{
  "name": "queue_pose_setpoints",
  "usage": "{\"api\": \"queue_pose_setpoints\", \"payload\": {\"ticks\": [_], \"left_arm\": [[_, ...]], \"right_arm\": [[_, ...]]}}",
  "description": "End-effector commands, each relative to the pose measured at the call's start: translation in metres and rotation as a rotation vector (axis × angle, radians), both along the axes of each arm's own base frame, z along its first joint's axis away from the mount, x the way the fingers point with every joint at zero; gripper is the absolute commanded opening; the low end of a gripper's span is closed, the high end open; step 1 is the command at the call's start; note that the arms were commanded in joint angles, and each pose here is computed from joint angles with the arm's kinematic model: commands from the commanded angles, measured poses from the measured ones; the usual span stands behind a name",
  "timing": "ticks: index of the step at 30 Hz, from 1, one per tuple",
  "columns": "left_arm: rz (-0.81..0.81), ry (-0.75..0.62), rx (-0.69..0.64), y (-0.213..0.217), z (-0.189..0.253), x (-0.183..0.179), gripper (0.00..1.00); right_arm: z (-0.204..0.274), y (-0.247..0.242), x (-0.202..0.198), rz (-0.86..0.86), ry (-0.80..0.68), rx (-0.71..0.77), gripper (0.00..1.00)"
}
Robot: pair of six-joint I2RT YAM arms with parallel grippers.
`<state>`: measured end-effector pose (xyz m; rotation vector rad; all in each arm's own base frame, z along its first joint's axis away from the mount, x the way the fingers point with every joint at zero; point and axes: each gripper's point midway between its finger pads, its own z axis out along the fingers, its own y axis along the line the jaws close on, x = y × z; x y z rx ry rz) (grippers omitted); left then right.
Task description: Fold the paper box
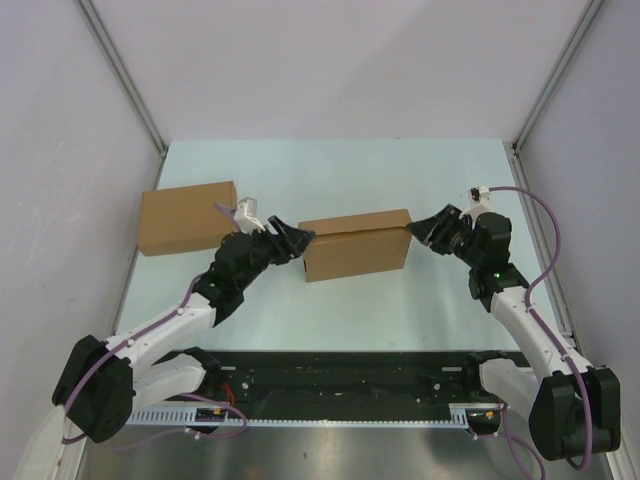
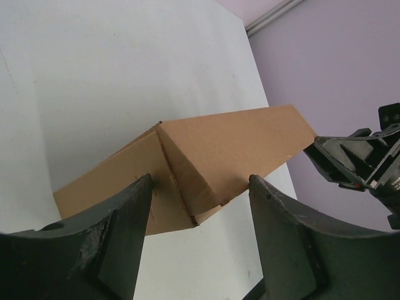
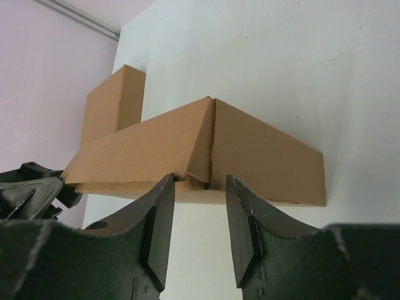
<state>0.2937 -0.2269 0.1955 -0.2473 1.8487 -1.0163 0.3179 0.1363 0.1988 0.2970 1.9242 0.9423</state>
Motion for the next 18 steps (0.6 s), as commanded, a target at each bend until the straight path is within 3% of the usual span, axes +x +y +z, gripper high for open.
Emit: {"api": "queue_pose_setpoints", "payload": {"ticks": [1, 14, 18], "left_arm": [[-0.009, -0.006, -0.074, -0.002, 0.007, 0.001, 0.67], [-0.003, 0.047, -0.151, 0.006, -0.008, 0.006, 0.65], [-0.003, 0.065, -0.149, 0.006, -0.017, 0.006, 0.60]], "right_arm": [[-0.035, -0.012, -0.009, -0.040, 0.104, -0.075, 0.42], [-0.034, -0.014, -0.010, -0.040, 0.093, -0.091, 0.41], [-0.041, -0.016, -0.015, -0.043, 0.128, -0.101, 0.42]]}}
